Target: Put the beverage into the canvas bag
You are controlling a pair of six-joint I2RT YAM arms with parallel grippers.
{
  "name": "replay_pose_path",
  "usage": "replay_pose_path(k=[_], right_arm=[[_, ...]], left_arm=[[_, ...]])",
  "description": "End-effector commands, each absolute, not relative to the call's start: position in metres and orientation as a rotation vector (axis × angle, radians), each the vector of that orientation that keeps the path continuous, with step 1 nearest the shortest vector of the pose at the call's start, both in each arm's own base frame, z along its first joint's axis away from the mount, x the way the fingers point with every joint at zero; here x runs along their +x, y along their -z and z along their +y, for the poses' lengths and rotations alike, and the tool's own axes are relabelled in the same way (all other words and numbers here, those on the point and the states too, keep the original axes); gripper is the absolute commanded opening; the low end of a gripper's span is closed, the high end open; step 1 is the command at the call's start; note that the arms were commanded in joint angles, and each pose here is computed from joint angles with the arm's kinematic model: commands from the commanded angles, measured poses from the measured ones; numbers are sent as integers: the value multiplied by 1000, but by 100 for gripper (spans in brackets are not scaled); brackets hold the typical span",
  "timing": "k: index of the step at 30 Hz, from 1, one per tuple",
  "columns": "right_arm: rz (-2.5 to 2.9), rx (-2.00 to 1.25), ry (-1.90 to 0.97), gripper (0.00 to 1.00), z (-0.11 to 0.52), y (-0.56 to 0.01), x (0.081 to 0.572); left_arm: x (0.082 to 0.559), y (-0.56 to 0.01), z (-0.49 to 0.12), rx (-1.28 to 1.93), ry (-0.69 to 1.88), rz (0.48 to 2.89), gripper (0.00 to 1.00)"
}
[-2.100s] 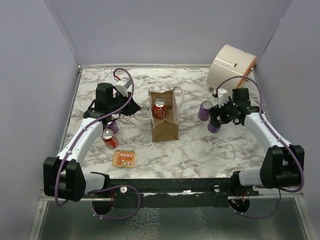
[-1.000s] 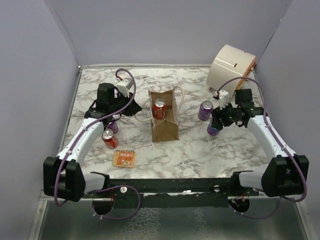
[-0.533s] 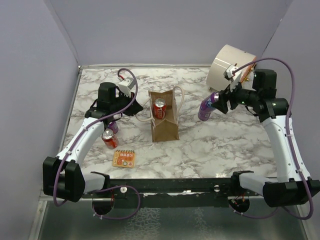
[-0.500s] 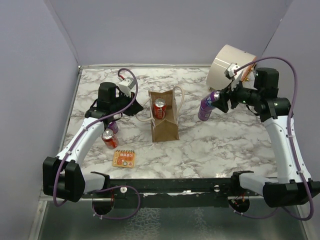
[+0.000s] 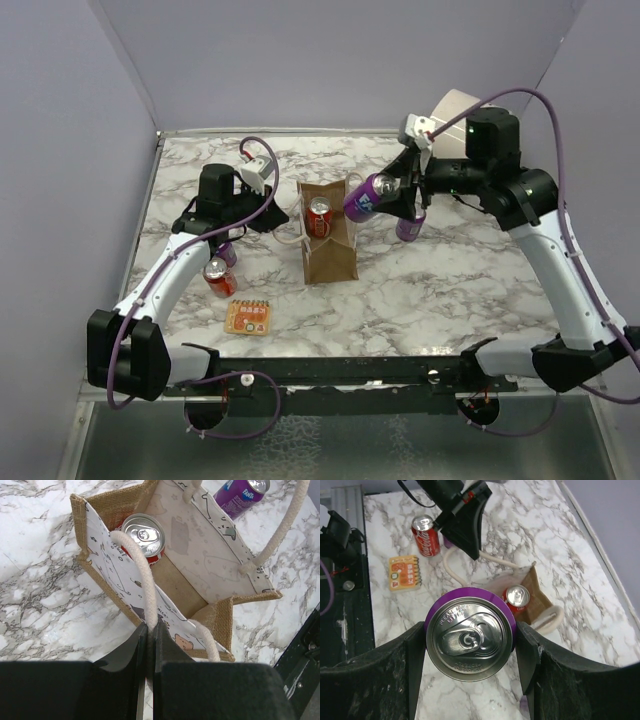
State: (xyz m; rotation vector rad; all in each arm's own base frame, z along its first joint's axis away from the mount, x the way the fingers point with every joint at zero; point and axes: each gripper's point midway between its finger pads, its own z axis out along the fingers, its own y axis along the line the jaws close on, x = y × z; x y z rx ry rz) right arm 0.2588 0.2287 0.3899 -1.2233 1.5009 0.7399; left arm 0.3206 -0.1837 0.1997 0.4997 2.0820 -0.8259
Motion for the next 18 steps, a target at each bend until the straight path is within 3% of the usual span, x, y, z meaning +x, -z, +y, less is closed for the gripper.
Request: replay_pose_path(k=[1, 11, 18], right_arm=[[1361, -1276, -722, 1, 270, -417, 268], [1500, -1337, -623, 1, 327, -357, 322], [1629, -1353, -524, 1, 333, -301, 348]], left_arm=[[319, -211, -191, 554, 855, 2043, 0], [313, -209, -189, 541, 858, 2035, 0], [308, -207, -188, 539, 857, 2014, 0]])
